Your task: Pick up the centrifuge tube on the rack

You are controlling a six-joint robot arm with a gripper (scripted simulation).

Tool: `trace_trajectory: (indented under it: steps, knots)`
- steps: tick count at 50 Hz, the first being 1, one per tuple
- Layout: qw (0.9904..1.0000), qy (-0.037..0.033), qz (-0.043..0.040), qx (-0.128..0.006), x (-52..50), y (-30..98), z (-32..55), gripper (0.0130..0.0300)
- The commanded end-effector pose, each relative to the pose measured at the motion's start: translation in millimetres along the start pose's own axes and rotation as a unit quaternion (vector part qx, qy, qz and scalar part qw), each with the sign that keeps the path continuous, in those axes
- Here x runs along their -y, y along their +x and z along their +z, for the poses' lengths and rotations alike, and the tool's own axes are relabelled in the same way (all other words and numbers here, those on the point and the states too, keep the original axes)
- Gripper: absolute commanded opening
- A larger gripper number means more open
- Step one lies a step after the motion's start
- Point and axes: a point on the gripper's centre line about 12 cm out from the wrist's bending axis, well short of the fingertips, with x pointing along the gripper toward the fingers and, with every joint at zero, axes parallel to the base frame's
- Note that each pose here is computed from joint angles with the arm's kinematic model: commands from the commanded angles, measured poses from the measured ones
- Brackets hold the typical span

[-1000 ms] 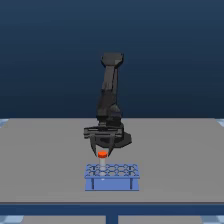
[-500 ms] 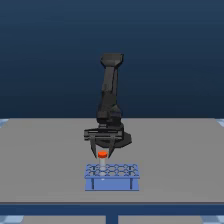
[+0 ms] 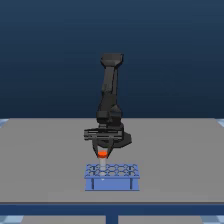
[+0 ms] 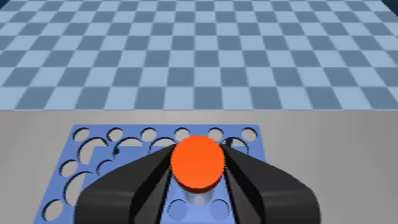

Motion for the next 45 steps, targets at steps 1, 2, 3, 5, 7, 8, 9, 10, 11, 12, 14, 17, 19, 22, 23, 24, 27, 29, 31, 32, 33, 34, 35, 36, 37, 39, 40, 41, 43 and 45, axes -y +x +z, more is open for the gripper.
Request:
trace_trajectory:
  steps: [1,2,3,5,7,8,9,10,11,12,14,17,19,22,23,24,27,29,31,32,33,34,35,36,37,39,40,41,43,45]
  knots:
    - [1.00000,0.0000,0.0000,0.000,0.0,0.0,0.0,0.0130]
    - [1.00000,0.0000,0.0000,0.000,0.0,-0.1,0.1,0.0130]
    - [1.00000,0.0000,0.0000,0.000,0.0,-0.1,0.1,0.0130]
    - [1.00000,0.0000,0.0000,0.000,0.0,-0.2,0.4,0.0130]
    - [1.00000,0.0000,0.0000,0.000,0.0,-0.5,0.9,0.0130]
    - [1.00000,0.0000,0.0000,0.000,0.0,-0.5,0.9,0.0130]
    - [1.00000,0.0000,0.0000,0.000,0.0,-0.9,1.5,0.0130]
    - [1.00000,0.0000,0.0000,0.000,0.0,-0.9,1.5,0.0130]
    - [1.00000,0.0000,0.0000,0.000,0.0,-0.9,1.5,0.0130]
    - [1.00000,0.0000,0.0000,0.000,0.0,-1.3,2.3,0.0130]
    - [1.00000,0.0000,0.0000,0.000,0.0,-1.9,3.3,0.0130]
    - [1.00000,0.0000,0.0000,0.000,0.0,-2.6,4.4,0.0130]
    - [1.00000,0.0000,0.0000,0.000,0.0,-3.3,5.7,0.0130]
    - [1.00000,0.0000,0.0000,0.000,0.0,-4.1,7.0,0.0130]
    - [1.00000,0.0000,0.0000,0.000,0.0,-4.1,7.0,0.0130]
    - [1.00000,0.0000,0.0000,0.000,0.0,-4.9,8.5,0.0130]
    - [1.00000,0.0000,0.0000,0.000,0.0,-5.8,10.0,0.0130]
    - [1.00000,0.0000,0.0000,0.000,0.0,-6.7,11.6,0.0130]
    - [1.00000,0.0000,0.0000,0.000,0.0,-6.7,11.6,0.0130]
    - [1.00000,0.0000,0.0000,0.000,0.0,-7.7,13.3,0.0130]
    - [1.00000,0.0000,0.0000,0.000,0.0,-7.7,13.3,0.0130]
    - [1.00000,0.0000,0.0000,0.000,0.0,-8.6,15.0,0.0130]
    - [1.00000,0.0000,0.0000,0.000,0.0,-8.6,15.0,0.0130]
    - [1.00000,0.0000,0.0000,0.000,0.0,-8.6,15.0,0.0130]
    - [1.00000,0.0000,0.0000,0.000,0.0,-9.6,16.7,0.0130]
    - [1.00000,0.0000,0.0000,0.000,0.0,-10.6,18.4,0.0130]
    - [1.00000,0.0000,0.0000,0.000,0.0,-10.6,18.4,0.0130]
    - [1.00000,0.0000,0.0000,0.000,0.0,-10.6,18.4,0.0130]
    - [1.00000,0.0000,0.0000,0.000,0.0,-11.6,20.1,0.0130]
    - [1.00000,0.0000,0.0000,0.000,0.0,-12.7,21.9,0.0130]
